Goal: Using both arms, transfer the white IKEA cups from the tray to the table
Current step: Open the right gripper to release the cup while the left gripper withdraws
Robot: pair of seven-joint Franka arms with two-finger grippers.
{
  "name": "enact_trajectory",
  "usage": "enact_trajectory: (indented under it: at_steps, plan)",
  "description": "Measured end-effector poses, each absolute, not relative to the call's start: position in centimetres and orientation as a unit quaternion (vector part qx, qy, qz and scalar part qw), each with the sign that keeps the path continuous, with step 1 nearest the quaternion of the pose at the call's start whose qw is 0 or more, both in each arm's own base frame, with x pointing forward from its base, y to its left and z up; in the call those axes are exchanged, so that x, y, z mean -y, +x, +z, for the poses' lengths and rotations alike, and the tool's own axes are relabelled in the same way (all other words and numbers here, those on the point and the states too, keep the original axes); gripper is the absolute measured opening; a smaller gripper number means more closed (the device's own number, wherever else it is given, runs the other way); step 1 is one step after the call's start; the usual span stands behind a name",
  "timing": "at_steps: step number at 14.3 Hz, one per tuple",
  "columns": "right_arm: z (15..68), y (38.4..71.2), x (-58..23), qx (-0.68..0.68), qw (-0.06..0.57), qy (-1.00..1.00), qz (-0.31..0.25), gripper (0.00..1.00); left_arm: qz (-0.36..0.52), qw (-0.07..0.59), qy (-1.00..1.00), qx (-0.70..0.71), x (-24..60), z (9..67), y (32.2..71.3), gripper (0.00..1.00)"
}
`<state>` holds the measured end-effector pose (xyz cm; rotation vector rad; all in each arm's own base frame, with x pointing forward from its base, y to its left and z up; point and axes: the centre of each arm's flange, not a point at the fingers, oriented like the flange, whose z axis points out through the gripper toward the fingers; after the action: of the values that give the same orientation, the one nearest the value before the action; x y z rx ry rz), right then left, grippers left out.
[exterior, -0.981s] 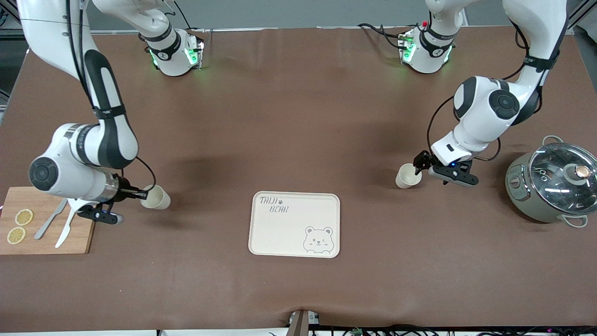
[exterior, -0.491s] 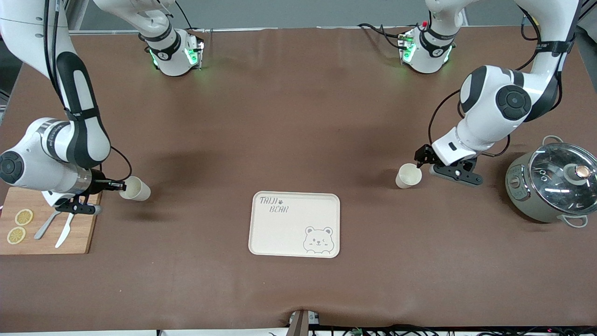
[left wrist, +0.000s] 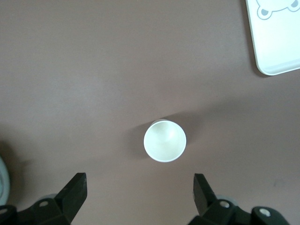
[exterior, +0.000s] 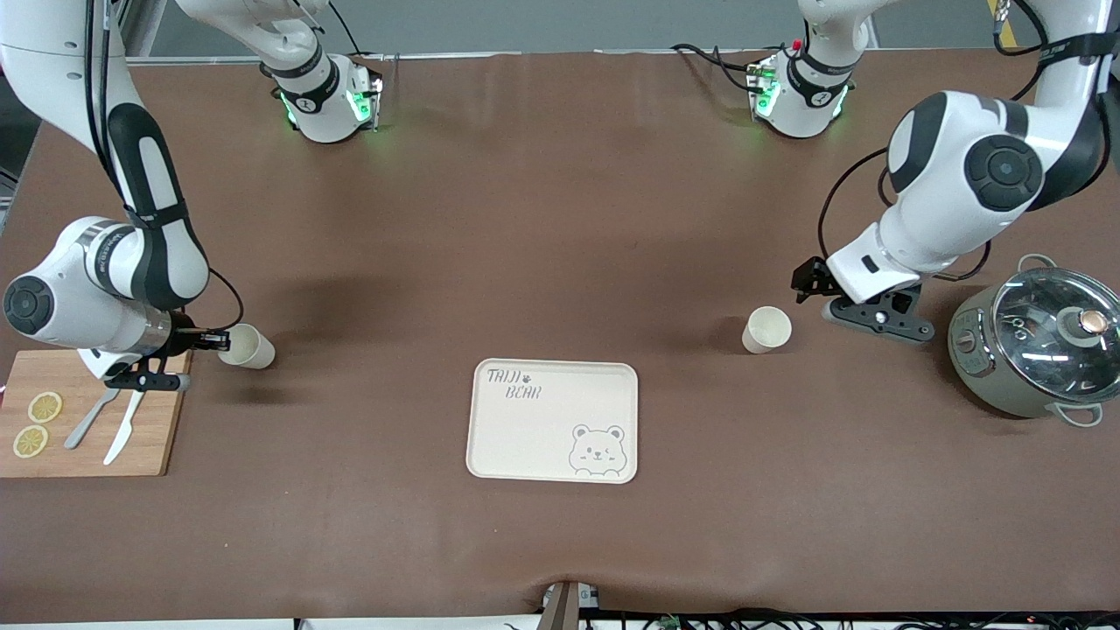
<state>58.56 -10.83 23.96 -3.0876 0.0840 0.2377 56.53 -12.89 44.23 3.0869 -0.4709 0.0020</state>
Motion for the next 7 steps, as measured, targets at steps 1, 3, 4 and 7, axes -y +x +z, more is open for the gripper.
enact_trajectory:
  at_steps: [1,3,4,7]
  plan:
    - [23.8,58.4,10.9,-0.028,0.022,-0.996,0.078,0.03,-0.005,0.007,0.989,0.15,12.8,45.6,56.6,1.0]
    - [23.7,58.3,11.2,-0.03,0.022,-0.996,0.077,0.03,-0.013,0.003,0.989,0.147,12.6,48.0,56.7,1.0]
    - [23.7,58.3,11.3,-0.031,0.021,-0.996,0.076,0.03,-0.013,0.001,0.989,0.145,12.5,49.1,56.7,1.0]
    - [23.7,58.1,12.0,-0.042,0.021,-0.996,0.073,0.28,-0.009,-0.001,0.99,0.139,12.3,50.9,56.8,1.0]
